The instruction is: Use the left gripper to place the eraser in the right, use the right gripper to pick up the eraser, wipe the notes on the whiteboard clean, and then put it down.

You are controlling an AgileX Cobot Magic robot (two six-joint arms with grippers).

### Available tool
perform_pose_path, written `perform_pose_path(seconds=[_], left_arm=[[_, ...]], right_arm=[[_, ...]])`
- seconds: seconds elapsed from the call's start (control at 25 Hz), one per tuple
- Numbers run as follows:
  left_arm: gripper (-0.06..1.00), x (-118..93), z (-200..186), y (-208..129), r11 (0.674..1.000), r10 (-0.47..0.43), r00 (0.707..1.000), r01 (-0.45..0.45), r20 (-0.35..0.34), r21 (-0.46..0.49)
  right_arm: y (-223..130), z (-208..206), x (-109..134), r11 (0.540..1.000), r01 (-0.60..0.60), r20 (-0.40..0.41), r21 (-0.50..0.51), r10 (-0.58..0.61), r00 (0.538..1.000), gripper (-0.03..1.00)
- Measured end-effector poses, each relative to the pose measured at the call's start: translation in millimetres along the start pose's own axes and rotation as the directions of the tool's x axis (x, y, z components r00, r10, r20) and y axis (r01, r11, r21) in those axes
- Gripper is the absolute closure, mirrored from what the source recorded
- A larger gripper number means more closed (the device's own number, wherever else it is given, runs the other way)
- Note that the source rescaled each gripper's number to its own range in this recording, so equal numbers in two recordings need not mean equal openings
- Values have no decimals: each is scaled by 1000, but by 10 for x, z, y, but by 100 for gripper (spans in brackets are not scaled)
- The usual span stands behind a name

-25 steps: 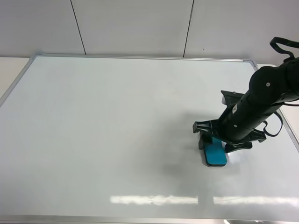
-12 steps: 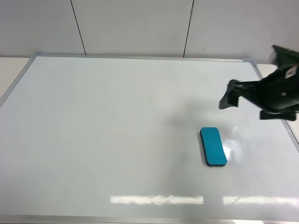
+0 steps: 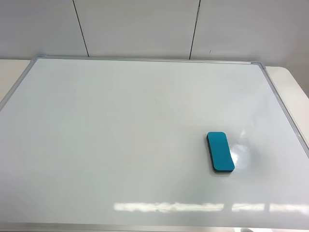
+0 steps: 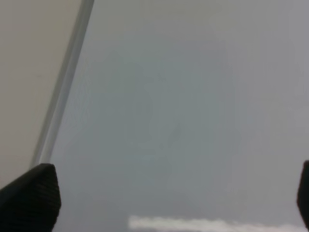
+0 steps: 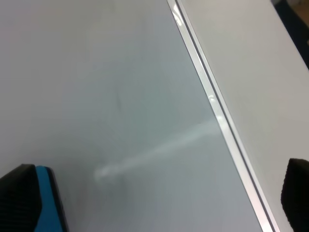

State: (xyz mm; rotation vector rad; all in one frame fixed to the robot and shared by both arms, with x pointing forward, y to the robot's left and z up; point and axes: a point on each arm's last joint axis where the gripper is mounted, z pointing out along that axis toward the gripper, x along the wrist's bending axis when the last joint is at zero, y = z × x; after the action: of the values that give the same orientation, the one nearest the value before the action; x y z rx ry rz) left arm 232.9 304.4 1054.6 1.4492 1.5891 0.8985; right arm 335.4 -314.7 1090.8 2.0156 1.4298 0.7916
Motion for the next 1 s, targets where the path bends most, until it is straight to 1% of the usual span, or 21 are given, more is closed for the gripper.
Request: perform_pose_path(seconds=[0.08, 0.16, 0.24, 0.36, 0.44, 0.64, 0.76, 1.0], left_arm=[[-6, 0, 0, 0, 1000, 0, 1000, 0, 0, 0], [-6, 0, 0, 0, 1000, 0, 1000, 0, 0, 0], [-6, 0, 0, 0, 1000, 0, 1000, 0, 0, 0], [-6, 0, 0, 0, 1000, 0, 1000, 0, 0, 0], [-6, 0, 0, 0, 1000, 0, 1000, 0, 0, 0], [-6, 0, 0, 0, 1000, 0, 1000, 0, 0, 0], [-6, 0, 0, 0, 1000, 0, 1000, 0, 0, 0], [-6, 0, 0, 0, 1000, 0, 1000, 0, 0, 0]], right_arm=[[-151, -290, 1, 993, 47, -3, -104, -48, 999, -3], [-311, -530, 0, 974, 90, 0, -209, -92, 996, -3], [-454, -695, 7, 948, 141, -3, -285, -147, 989, -3], [-623, -810, 32, 917, 192, -42, -350, -220, 975, -3], [-722, -794, 28, 910, 212, -62, -357, -250, 966, -3], [-928, -623, -16, 906, 267, -117, -330, -320, 940, -3], [-986, -540, -37, 901, 307, -144, -306, -363, 921, -3], [-986, -514, -90, 917, 278, -126, -287, -324, 938, -3]])
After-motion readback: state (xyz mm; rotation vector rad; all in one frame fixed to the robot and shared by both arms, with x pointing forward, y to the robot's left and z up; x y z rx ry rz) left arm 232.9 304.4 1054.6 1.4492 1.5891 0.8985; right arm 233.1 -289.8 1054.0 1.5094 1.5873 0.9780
